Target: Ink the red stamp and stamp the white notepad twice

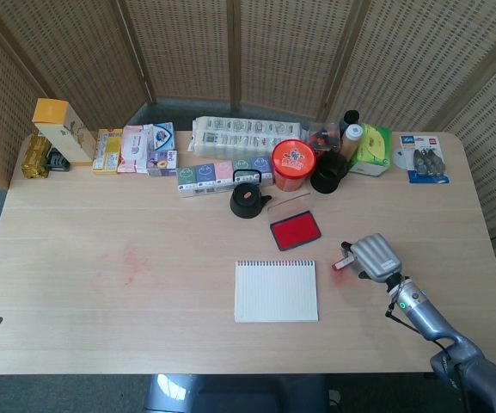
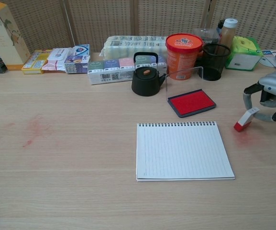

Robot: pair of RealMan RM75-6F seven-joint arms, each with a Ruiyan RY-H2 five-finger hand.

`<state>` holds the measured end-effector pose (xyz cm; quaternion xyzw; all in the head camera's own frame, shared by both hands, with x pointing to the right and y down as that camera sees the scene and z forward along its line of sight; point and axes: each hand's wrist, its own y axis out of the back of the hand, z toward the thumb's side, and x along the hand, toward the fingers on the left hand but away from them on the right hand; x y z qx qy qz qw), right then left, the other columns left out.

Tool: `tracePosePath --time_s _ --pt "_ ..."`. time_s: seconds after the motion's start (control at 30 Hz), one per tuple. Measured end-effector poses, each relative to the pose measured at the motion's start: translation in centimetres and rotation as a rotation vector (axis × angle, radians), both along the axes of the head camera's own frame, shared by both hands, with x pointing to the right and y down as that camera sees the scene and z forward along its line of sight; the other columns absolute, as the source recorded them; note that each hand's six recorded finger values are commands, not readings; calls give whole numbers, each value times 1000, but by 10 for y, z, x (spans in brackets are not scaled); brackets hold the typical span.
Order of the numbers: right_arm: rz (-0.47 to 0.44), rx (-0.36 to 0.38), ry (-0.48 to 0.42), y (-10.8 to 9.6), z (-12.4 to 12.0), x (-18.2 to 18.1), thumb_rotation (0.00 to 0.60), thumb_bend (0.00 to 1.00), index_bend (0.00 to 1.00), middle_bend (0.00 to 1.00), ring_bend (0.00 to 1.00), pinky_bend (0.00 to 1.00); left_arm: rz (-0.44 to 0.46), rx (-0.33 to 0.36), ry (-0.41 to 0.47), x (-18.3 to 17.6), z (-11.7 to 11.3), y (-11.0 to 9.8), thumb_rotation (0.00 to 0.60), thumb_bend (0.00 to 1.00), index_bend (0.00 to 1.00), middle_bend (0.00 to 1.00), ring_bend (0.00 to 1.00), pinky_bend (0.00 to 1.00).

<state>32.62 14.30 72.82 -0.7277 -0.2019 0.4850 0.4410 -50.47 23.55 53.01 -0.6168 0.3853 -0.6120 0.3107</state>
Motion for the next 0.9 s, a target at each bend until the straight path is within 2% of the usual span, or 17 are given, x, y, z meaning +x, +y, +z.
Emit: tracePosePath --time_s 0.43,0.67,0.9 --pt "6 35 -90 -14 -28 -30 600 456 625 1000 1000 1000 -1 -5 10 0 0 0 600 0 0 0 0 9" --pt "32 56 -126 -38 -49 -73 600 467 628 1000 1000 1000 1 -9 21 0 0 0 600 0 0 0 0 9" --pt "87 66 -111 -70 -55 -111 600 482 629 1000 1000 1000 1 -16 28 0 0 1 600 0 0 0 0 9"
